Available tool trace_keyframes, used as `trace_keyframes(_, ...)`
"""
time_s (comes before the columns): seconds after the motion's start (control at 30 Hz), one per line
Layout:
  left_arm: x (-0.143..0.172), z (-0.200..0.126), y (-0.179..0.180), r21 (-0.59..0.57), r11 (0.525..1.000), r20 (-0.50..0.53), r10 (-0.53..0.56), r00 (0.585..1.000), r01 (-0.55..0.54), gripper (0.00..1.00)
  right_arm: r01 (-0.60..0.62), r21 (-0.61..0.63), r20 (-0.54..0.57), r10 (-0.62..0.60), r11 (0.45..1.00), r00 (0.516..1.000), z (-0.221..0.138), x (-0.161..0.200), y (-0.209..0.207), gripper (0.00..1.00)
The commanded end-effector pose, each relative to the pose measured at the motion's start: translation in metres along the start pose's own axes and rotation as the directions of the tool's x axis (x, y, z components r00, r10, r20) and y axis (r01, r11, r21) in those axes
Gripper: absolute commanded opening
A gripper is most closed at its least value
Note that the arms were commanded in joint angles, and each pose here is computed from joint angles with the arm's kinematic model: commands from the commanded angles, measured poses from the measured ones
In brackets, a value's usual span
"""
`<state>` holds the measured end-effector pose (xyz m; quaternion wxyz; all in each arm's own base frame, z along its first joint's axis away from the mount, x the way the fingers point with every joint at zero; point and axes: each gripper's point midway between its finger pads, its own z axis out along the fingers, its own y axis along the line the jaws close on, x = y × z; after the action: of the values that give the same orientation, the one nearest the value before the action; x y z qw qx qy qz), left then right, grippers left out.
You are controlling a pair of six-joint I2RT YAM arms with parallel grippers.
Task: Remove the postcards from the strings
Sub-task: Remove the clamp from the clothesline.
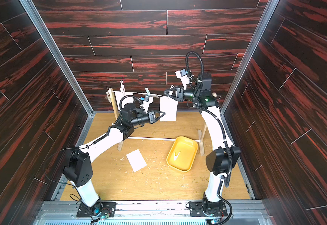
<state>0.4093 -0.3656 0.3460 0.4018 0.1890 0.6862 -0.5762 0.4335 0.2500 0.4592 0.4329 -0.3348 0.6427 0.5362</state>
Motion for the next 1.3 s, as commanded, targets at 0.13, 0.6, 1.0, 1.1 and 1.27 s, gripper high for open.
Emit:
trace_keyframes(0.13,-0.004,-0.001,-0.004,0.018,1.0,0.018,0.008,1.0,-0.008,0.0,0.068,0.009,0.014,-0.068,0.998,0.998,-0.008,-0.017,0.03,0.21)
trace_keyframes(0.6,0.012,-0.005,-0.002,0.01,1.0,-0.002,-0.005,1.0,0.005,0.0,0.116,0.088,0.053,-0.121,0.989,0.991,-0.016,-0.033,0.036,0.18)
trace_keyframes(1.0,0.036,-0.008,0.008,-0.015,0.999,-0.038,-0.04,0.998,0.04,0.0,0.131,0.139,0.072,-0.142,0.982,0.987,-0.021,-0.04,0.037,0.18)
trace_keyframes(1.1,0.04,-0.016,0.002,-0.018,0.999,-0.037,-0.04,0.999,0.039,0.0,0.142,0.145,0.079,-0.155,0.979,0.985,-0.023,-0.043,0.04,0.18)
trace_keyframes(1.27,0.057,-0.022,0.011,-0.044,0.997,-0.051,-0.066,0.997,0.063,0.0,0.14,0.142,0.077,-0.152,0.98,0.985,-0.024,-0.043,0.041,0.18)
